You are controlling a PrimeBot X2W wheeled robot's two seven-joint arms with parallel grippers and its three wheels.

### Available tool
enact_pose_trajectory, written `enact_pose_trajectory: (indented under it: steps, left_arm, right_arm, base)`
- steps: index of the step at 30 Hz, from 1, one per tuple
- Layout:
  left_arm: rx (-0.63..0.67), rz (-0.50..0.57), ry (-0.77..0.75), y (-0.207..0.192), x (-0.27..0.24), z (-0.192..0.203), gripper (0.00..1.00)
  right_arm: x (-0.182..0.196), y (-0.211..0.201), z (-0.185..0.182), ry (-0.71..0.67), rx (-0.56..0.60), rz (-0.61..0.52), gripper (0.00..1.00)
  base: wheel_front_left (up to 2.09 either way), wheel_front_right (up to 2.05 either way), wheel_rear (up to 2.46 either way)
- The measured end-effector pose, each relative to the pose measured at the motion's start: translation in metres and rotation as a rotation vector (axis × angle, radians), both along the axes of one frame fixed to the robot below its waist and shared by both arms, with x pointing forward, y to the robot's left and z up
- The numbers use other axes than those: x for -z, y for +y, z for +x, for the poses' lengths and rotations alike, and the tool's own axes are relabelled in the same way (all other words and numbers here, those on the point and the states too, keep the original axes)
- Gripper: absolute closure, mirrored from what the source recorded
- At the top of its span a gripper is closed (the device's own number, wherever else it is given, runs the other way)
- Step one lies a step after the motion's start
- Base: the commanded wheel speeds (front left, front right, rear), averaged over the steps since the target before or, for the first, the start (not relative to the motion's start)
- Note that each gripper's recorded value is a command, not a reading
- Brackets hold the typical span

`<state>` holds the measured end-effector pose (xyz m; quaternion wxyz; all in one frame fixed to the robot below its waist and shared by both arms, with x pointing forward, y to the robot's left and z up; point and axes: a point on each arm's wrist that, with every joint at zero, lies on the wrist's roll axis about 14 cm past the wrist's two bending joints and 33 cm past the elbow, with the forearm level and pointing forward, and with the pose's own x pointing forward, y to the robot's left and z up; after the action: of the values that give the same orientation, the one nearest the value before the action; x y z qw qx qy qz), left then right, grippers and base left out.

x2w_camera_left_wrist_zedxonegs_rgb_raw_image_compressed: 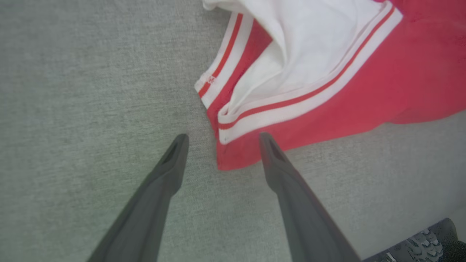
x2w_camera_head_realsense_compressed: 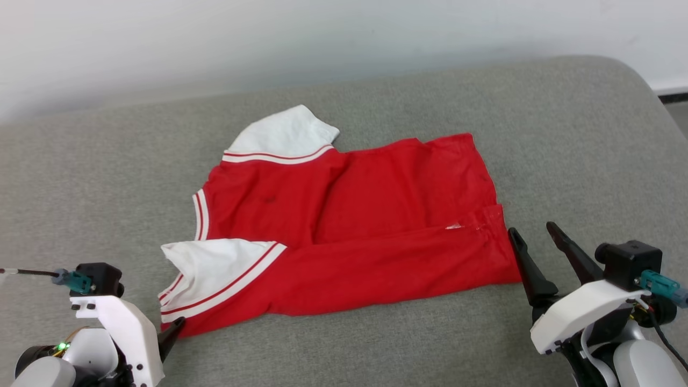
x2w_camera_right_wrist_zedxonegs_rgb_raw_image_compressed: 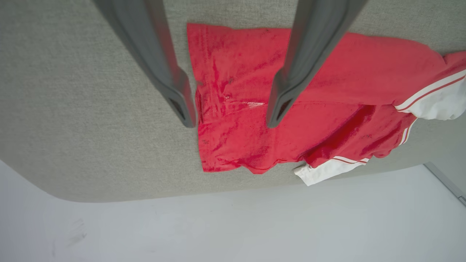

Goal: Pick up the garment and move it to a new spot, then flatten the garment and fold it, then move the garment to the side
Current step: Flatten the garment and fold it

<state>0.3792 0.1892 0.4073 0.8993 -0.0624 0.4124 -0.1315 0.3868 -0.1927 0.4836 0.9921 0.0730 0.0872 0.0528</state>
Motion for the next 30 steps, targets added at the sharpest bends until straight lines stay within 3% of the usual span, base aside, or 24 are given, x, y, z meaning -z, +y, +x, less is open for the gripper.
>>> enact_pose_trajectory:
  steps: [9, 10, 11, 12, 20, 25, 30]
  left_arm:
    - [0.008, -0.031, 0.187, -0.007, 0.042, 0.0, 0.0]
    - [0.009, -0.033, 0.197, -0.008, 0.044, 0.001, 0.54]
    - [0.012, -0.037, 0.209, -0.009, 0.046, 0.001, 0.84]
    - [0.013, -0.042, 0.216, -0.011, 0.046, 0.001, 1.0]
    - [0.004, -0.1, 0.172, -0.023, 0.041, 0.004, 1.0]
    - [0.008, -0.11, 0.058, -0.028, 0.023, 0.013, 1.0]
    - [0.017, -0.131, -0.047, -0.034, -0.003, 0.022, 1.0]
  right_arm:
    - [0.023, -0.007, 0.009, 0.062, 0.027, 0.026, 0.0]
    - [0.025, -0.008, 0.009, 0.068, 0.032, 0.026, 0.0]
    - [0.027, -0.01, 0.009, 0.074, 0.036, 0.026, 0.0]
    - [0.028, -0.011, 0.009, 0.078, 0.041, 0.03, 0.0]
    - [0.034, -0.019, 0.009, 0.127, 0.046, 0.073, 0.0]
    - [0.062, -0.033, 0.003, 0.322, 0.04, 0.077, 0.0]
    - [0.079, -0.027, 0.004, 0.489, -0.041, 0.027, 0.0]
  base:
    - [0.0, 0.0, 0.0]
    - [0.0, 0.0, 0.0]
    - [0.0, 0.0, 0.0]
    - [0.0, 0.0, 0.0]
    - [0.0, 0.0, 0.0]
    - [0.0, 0.0, 0.0]
    - [0.0, 0.0, 0.0]
